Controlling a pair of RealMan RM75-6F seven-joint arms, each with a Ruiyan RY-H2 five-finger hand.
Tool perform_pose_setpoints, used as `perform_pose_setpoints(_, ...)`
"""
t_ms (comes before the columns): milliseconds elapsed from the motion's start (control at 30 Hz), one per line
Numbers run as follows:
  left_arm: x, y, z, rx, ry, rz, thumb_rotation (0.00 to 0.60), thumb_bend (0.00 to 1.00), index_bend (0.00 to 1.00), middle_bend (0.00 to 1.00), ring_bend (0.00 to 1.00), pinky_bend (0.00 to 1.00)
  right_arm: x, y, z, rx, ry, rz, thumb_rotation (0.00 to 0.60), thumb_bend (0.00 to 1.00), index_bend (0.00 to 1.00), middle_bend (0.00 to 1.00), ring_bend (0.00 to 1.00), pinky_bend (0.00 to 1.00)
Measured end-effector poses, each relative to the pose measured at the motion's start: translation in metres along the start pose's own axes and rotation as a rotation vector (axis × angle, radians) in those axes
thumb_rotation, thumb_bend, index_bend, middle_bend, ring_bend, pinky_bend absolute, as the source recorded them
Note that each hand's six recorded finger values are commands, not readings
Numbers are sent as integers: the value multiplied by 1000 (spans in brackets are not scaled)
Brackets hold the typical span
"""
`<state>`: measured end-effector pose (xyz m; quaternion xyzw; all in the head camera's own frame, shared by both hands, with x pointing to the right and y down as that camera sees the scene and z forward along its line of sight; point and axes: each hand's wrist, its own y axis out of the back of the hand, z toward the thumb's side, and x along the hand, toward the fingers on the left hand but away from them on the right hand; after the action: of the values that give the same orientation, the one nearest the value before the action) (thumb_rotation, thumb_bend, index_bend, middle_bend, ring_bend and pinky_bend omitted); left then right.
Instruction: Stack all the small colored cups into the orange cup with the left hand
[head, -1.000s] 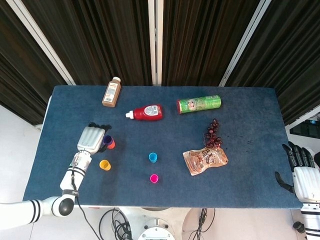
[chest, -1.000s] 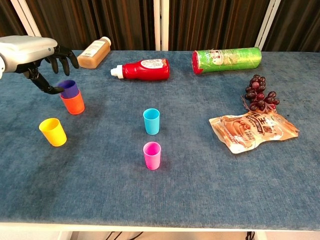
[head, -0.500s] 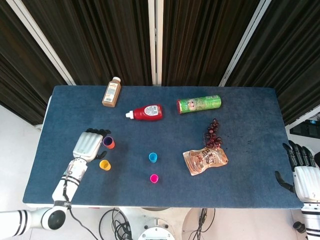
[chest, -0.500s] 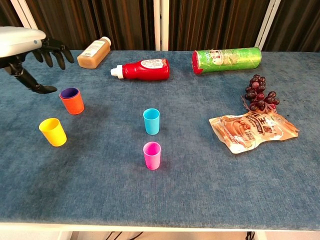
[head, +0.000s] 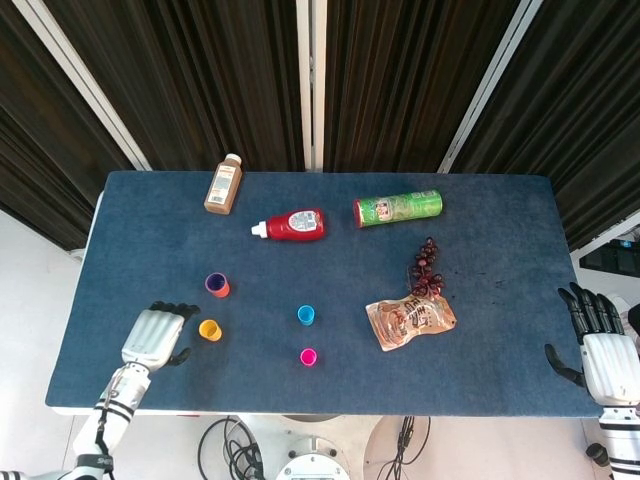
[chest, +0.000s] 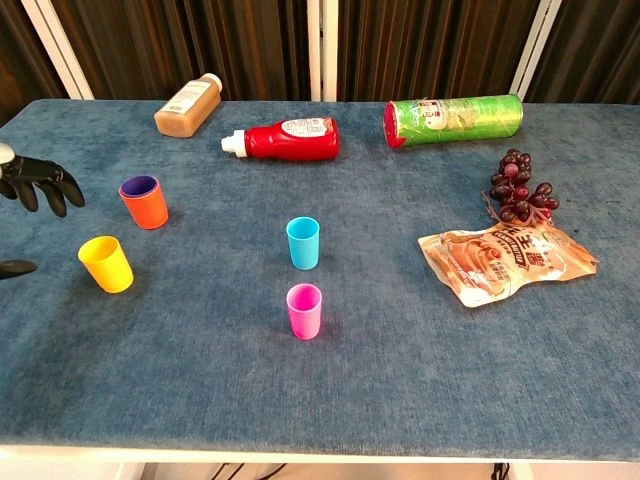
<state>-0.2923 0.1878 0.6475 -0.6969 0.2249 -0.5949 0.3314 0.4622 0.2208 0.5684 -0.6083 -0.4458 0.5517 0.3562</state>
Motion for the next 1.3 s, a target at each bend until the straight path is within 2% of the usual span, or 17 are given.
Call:
perform_pose_setpoints(267, 13, -26, 14, -14, -45, 2, 600, 257, 270, 287, 271, 273, 2, -1, -5, 4, -16, 6, 600, 274, 0, 0, 0, 0)
perform_pose_setpoints(433, 21, -34, 25, -30, -66, -4, 600, 261, 270, 288, 273, 274, 1, -1, -7, -1, -21, 5, 600, 273, 0, 0, 0, 0)
perform_pose_setpoints(533, 27, -35, 28, -24, -70, 5, 600, 264, 283, 302, 295, 282, 1, -2, -7, -1, -20, 8, 600, 274, 0, 0, 0, 0)
perform_pose_setpoints(767, 35, -32, 30, -2, -67, 43, 600, 286, 362, 377, 415, 355, 2, -2, -9, -1, -25, 8, 600, 274, 0, 0, 0, 0)
perform_pose_setpoints(1033, 37, -32, 27, 3, -58, 47, 600, 286, 450, 470, 535, 395, 2, -2, -9, -1, -26, 7, 600, 274, 0, 0, 0, 0)
perform_pose_setpoints(1300, 37, -22, 27, -10, -63, 85, 600, 292, 493, 514, 571, 411, 2, -1, -8, 0, -24, 5, 600, 274, 0, 0, 0, 0)
